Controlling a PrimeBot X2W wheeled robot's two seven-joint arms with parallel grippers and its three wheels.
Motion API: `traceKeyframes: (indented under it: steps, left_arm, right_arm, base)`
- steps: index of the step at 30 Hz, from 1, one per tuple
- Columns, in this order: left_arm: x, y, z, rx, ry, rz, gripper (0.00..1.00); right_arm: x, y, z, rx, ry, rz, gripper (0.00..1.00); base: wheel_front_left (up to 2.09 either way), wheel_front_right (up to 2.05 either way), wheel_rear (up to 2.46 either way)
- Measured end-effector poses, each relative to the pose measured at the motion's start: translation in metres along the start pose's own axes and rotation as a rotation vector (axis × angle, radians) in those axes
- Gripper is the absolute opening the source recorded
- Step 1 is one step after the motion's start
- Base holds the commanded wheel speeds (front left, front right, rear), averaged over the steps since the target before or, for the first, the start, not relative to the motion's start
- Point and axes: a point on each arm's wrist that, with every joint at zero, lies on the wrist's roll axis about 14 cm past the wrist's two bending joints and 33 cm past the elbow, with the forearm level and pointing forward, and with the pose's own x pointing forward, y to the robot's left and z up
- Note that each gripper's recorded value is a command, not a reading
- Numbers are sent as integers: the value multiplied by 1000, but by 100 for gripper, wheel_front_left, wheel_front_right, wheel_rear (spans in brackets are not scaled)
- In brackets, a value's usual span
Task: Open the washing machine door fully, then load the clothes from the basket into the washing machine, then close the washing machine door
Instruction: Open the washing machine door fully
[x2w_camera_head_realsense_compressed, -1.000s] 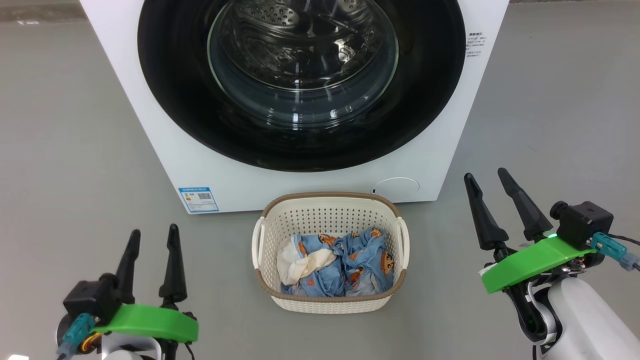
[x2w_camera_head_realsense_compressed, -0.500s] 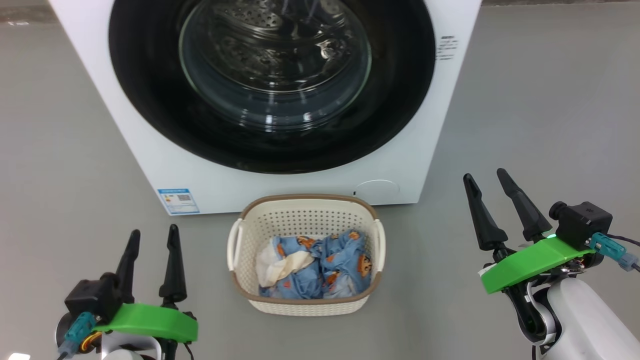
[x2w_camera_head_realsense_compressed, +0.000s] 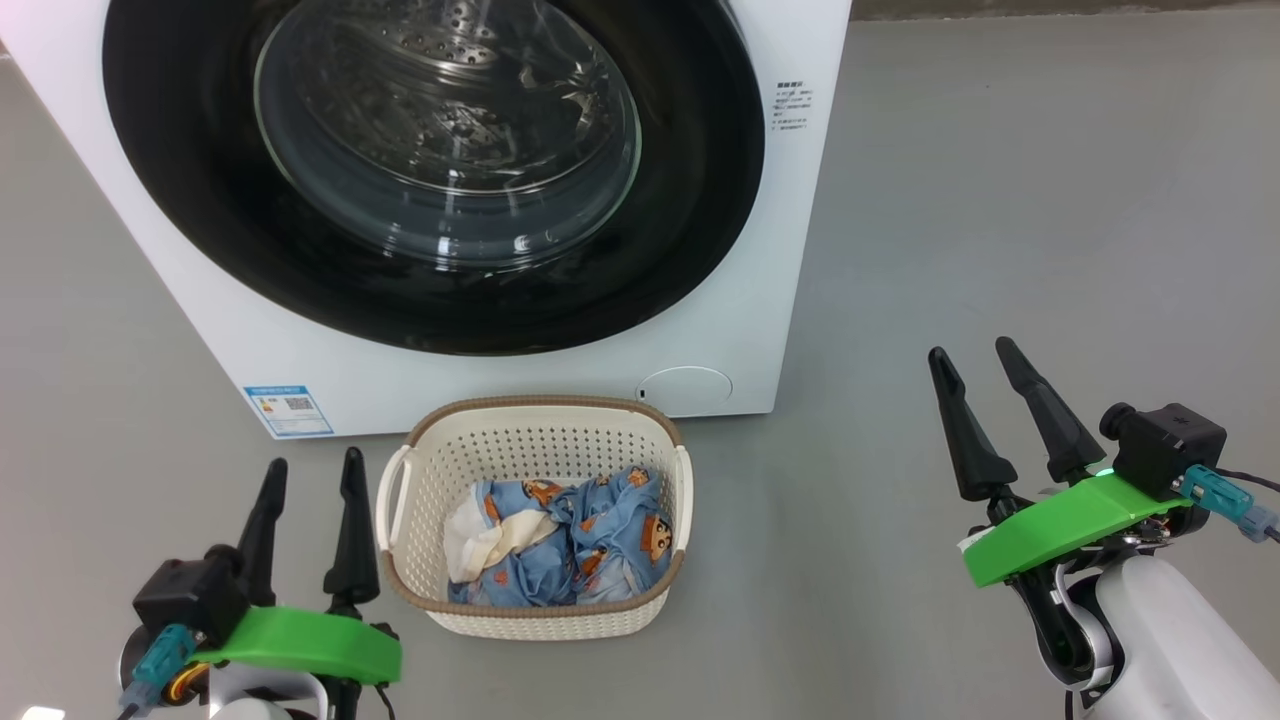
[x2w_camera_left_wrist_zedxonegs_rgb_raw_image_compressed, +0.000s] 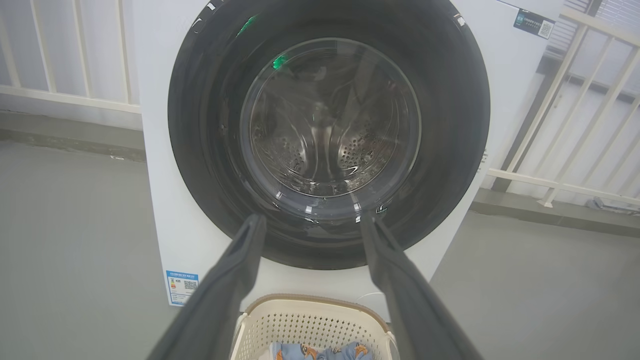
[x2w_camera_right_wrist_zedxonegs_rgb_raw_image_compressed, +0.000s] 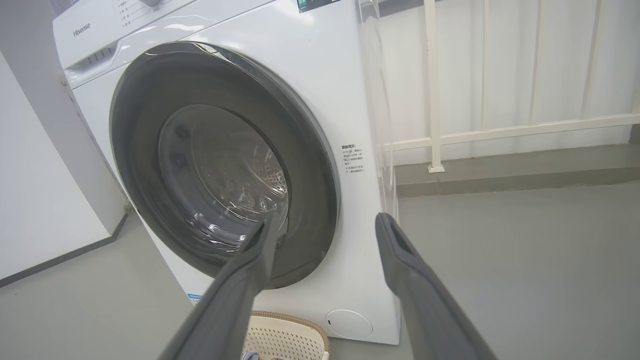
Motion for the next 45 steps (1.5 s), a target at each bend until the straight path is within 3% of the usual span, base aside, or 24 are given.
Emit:
traceKeyframes:
  steps: [45]
  left_arm:
    - [1, 5, 2, -10, -11, 14, 100]
  right_arm:
    - [3, -7, -11, 20, 29, -18, 100]
  base:
    - [0, 0, 0]
